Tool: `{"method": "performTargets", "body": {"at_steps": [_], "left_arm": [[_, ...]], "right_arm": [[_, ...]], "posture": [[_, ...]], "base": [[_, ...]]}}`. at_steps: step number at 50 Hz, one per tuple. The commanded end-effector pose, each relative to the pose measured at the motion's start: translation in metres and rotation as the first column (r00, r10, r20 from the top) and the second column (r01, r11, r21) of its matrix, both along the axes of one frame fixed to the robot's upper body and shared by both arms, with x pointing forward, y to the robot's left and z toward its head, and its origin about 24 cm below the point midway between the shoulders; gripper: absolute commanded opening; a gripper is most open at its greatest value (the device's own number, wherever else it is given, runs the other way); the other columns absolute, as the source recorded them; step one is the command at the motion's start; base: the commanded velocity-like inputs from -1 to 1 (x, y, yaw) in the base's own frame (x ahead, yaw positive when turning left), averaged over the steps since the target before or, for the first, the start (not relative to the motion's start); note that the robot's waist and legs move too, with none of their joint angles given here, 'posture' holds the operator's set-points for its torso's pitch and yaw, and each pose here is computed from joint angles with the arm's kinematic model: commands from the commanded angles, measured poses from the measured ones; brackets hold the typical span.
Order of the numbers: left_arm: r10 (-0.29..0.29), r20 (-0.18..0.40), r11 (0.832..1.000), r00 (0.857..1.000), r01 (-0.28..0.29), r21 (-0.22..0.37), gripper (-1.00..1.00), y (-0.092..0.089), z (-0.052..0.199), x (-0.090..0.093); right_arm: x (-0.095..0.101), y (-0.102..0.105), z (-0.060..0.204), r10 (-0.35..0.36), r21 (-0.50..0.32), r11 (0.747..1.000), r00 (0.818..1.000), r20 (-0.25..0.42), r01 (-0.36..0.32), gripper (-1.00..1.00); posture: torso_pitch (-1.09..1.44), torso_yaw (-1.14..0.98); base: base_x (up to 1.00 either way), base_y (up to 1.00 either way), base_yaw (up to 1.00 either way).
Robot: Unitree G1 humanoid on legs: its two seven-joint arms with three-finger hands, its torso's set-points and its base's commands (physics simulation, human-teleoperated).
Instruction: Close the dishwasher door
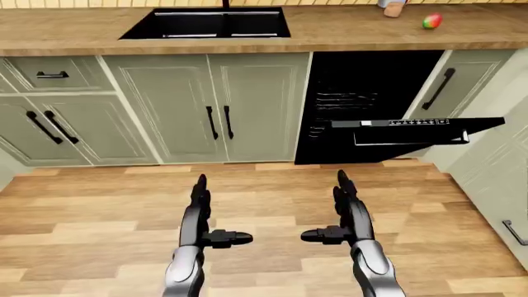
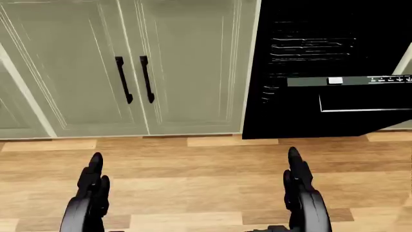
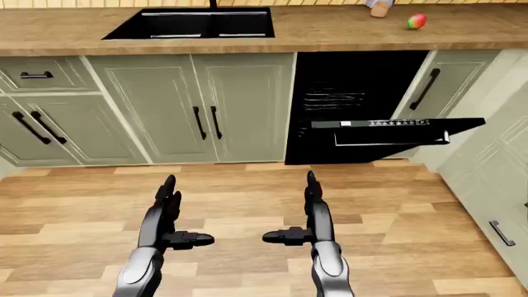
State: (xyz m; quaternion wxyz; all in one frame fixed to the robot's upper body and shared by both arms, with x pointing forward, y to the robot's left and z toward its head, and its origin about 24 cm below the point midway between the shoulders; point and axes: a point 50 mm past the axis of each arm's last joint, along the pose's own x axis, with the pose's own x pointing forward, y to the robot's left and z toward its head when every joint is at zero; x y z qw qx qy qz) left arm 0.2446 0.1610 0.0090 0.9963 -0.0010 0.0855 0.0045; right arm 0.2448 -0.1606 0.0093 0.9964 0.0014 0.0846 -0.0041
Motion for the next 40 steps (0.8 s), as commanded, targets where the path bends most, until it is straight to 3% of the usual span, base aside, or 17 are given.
{"method": "performTargets", "body": {"at_steps": [1, 9, 15, 16, 19, 40], "left_arm": [[-0.002, 0.174, 1.000, 0.985, -0.002, 0.024, 1.00, 0.0003, 0.0319, 0.0097], [-0.002, 0.188, 0.999, 0.982, -0.005, 0.038, 1.00, 0.0005, 0.0336, 0.0085], [0.003, 0.192, 0.999, 0.981, -0.012, 0.045, 1.00, 0.0014, 0.0352, 0.0076], [0.003, 0.192, 0.999, 0.981, -0.012, 0.046, 1.00, 0.0015, 0.0354, 0.0074], [0.004, 0.192, 0.999, 0.981, -0.014, 0.052, 1.00, 0.0015, 0.0357, 0.0069], [0.010, 0.189, 0.998, 0.982, -0.022, 0.064, 1.00, 0.0023, 0.0331, 0.0069]], "right_arm": [[0.0063, 0.0004, 0.0315, -0.005, -0.024, 1.000, 0.988, 0.154, 0.009, 1.00], [0.0039, 0.0053, 0.0368, 0.018, 0.011, 1.000, 0.986, 0.167, -0.020, 1.00], [0.0047, 0.0021, 0.0318, -0.013, -0.044, 0.999, 0.986, 0.165, 0.020, 1.00], [0.0046, 0.0043, 0.0308, 0.020, -0.054, 0.998, 0.987, 0.157, -0.012, 1.00], [0.0044, 0.0052, 0.0317, 0.011, -0.089, 0.996, 0.989, 0.150, 0.003, 1.00], [0.0009, 0.0081, 0.0338, 0.041, -0.085, 0.996, 0.988, 0.149, -0.029, 1.00]], "posture": [[0.00, 0.00], [0.00, 0.00], [0.00, 0.00], [0.00, 0.00], [0.00, 0.00], [0.00, 0.00]], "base": [[0.00, 0.00, 0.00], [0.00, 0.00, 0.00], [0.00, 0.00, 0.00], [0.00, 0.00, 0.00], [0.00, 0.00, 0.00], [0.00, 0.00, -0.23]]}}
